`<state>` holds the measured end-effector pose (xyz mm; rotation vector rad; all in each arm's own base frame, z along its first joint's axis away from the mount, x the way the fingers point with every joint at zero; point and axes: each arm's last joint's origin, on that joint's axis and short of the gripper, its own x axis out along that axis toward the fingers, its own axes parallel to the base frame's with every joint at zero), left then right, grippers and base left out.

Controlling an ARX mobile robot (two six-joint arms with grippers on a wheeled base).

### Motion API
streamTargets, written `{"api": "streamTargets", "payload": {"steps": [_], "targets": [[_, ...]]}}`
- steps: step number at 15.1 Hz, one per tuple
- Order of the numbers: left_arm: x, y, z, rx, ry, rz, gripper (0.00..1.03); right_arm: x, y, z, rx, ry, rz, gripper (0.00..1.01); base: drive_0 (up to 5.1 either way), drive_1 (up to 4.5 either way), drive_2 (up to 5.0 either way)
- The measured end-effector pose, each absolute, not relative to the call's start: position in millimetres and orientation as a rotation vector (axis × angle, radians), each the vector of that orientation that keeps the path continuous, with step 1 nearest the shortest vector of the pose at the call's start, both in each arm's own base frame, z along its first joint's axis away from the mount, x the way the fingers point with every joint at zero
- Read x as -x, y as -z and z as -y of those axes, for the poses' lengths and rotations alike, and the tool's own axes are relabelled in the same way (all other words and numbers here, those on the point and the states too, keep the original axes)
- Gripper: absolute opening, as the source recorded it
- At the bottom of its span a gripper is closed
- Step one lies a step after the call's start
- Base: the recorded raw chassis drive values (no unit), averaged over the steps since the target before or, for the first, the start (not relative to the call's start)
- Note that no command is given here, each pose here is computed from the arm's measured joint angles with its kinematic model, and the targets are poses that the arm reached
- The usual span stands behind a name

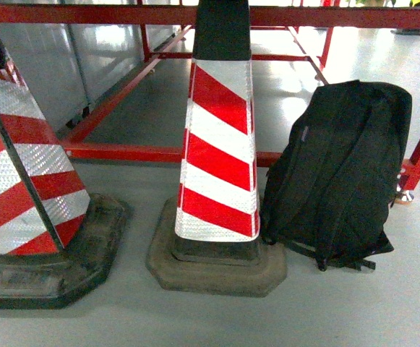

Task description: Sort blue parts and orange caps into right shelf containers

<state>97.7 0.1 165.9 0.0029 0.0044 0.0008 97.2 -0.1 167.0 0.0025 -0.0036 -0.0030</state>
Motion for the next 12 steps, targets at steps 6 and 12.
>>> {"api": "streamTargets", "payload": {"steps": [6, 12], "targets": [[-97.7, -165.9, -0.1, -0.003, -0.001, -0.004, 0.98, -97.2, -167.0, 0.1, -0.002, 0.003, 0.004, 0.98, 0.0, 0.00, 0.0], [-97.7, -165.9, -0.1, -0.003, -0.001, -0.004, 0.98, -97.2, -167.0, 0.1, -0.002, 0.003, 0.004, 0.98, 0.0, 0.00, 0.0]]}}
